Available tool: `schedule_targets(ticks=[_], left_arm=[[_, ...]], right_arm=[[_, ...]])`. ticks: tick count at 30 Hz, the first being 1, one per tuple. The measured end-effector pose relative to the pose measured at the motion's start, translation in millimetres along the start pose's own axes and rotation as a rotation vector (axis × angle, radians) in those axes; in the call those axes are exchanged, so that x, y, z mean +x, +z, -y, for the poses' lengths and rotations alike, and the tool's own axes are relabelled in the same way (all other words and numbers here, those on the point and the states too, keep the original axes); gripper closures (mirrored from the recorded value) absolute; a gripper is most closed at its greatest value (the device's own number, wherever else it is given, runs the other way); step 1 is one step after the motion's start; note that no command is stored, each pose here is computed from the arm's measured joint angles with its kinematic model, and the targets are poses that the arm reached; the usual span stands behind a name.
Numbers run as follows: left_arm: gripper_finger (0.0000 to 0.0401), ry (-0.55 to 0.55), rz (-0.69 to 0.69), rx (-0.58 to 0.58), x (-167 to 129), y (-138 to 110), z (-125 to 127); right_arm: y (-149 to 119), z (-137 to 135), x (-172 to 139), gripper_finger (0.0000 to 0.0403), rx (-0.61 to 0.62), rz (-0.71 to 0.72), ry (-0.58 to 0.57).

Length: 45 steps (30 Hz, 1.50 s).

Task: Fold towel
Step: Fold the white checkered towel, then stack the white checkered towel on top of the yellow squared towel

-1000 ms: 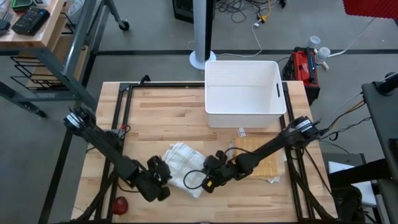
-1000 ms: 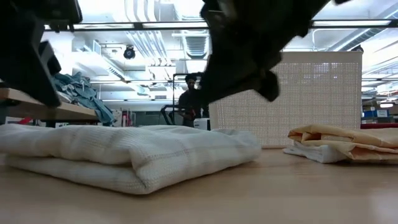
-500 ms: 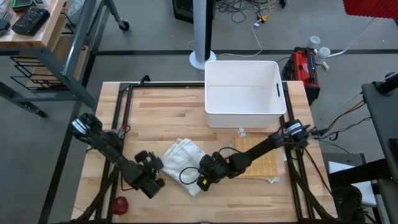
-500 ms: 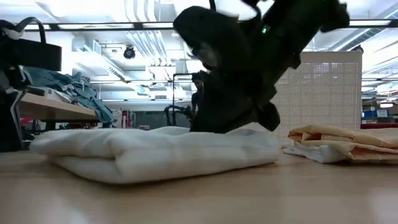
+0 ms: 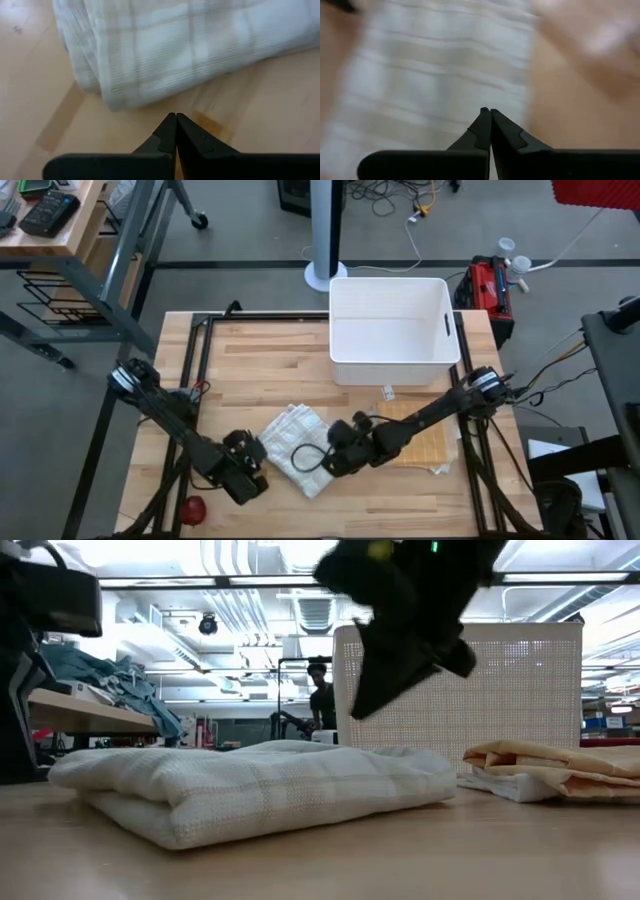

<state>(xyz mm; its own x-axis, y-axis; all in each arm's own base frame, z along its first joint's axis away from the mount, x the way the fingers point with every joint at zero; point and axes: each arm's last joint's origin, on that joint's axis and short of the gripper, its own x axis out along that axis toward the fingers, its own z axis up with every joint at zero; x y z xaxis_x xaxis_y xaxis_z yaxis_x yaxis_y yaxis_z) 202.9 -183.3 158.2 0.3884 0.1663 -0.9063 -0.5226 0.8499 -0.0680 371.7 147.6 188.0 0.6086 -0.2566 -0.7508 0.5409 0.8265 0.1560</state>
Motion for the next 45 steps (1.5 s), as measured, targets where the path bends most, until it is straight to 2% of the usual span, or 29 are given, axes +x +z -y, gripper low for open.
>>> schedule_targets(ticks=[5, 8, 12, 14, 17, 20, 23, 28, 30, 32, 37, 41, 45], left_arm=[[0.0401, 0.048, 0.023, 0.016, 11.8, -2.7, -1.4], [0.0401, 0.094, 0.059, 0.013, 19.2, -0.2, -7.0], [0.0401, 0.171, 0.082, 0.004, 30.6, 6.2, -20.1], [0.0401, 0.2, 0.091, -0.013, 35.4, 10.7, -26.2], [0.0401, 0.272, 0.051, -0.014, 38.8, 14.5, -40.9], [0.0401, 0.282, -0.024, -0.029, 35.5, 14.4, -46.7], [0.0401, 0.291, -0.071, -0.038, 29.0, 10.2, -49.7], [0.0401, 0.196, -0.081, -0.084, 9.0, 6.5, -43.2], [0.0401, 0.132, -0.071, -0.088, -3.0, 6.7, -37.0], [0.0401, 0.036, -0.034, -0.078, -13.9, 7.3, -25.8], [0.0401, -0.126, 0.111, 0.004, -19.9, 11.5, -3.9], [0.0401, -0.106, 0.173, 0.049, -5.1, 13.1, 0.9], [0.0401, -0.024, 0.16, 0.057, 14.1, 12.6, -3.6]], right_arm=[[-2.3, 24.5, 7.8, 0.0403, 0.029, -0.115, -0.173], [-9.7, 31.7, 17.1, 0.0403, 0.056, -0.166, -0.201], [-19.2, 30.2, 28.2, 0.0403, 0.077, -0.247, -0.149], [-23.1, 21.3, 33.0, 0.0403, 0.065, -0.268, -0.057], [-24.2, -0.3, 32.4, 0.0403, 0.024, -0.235, 0.143], [-27.5, -12.2, 23.5, 0.0403, 0.008, -0.193, 0.208], [-27.2, -12.4, 10.7, 0.0403, -0.014, -0.159, 0.172], [-30.9, -0.8, 3.8, 0.0403, 0.0, -0.201, 0.056], [-34.5, 1.8, 5.1, 0.0403, -0.006, -0.228, 0.051], [-36.5, 2.1, 5.3, 0.0403, -0.082, -0.268, 0.083], [-40.0, -1.7, 2.3, 0.0403, -0.448, -0.215, 0.117], [-46.5, -8.4, 3.4, 0.0403, -0.74, -0.161, 0.154], [-44.8, -18.1, 6.3, 0.0403, -0.886, -0.07, 0.218]])
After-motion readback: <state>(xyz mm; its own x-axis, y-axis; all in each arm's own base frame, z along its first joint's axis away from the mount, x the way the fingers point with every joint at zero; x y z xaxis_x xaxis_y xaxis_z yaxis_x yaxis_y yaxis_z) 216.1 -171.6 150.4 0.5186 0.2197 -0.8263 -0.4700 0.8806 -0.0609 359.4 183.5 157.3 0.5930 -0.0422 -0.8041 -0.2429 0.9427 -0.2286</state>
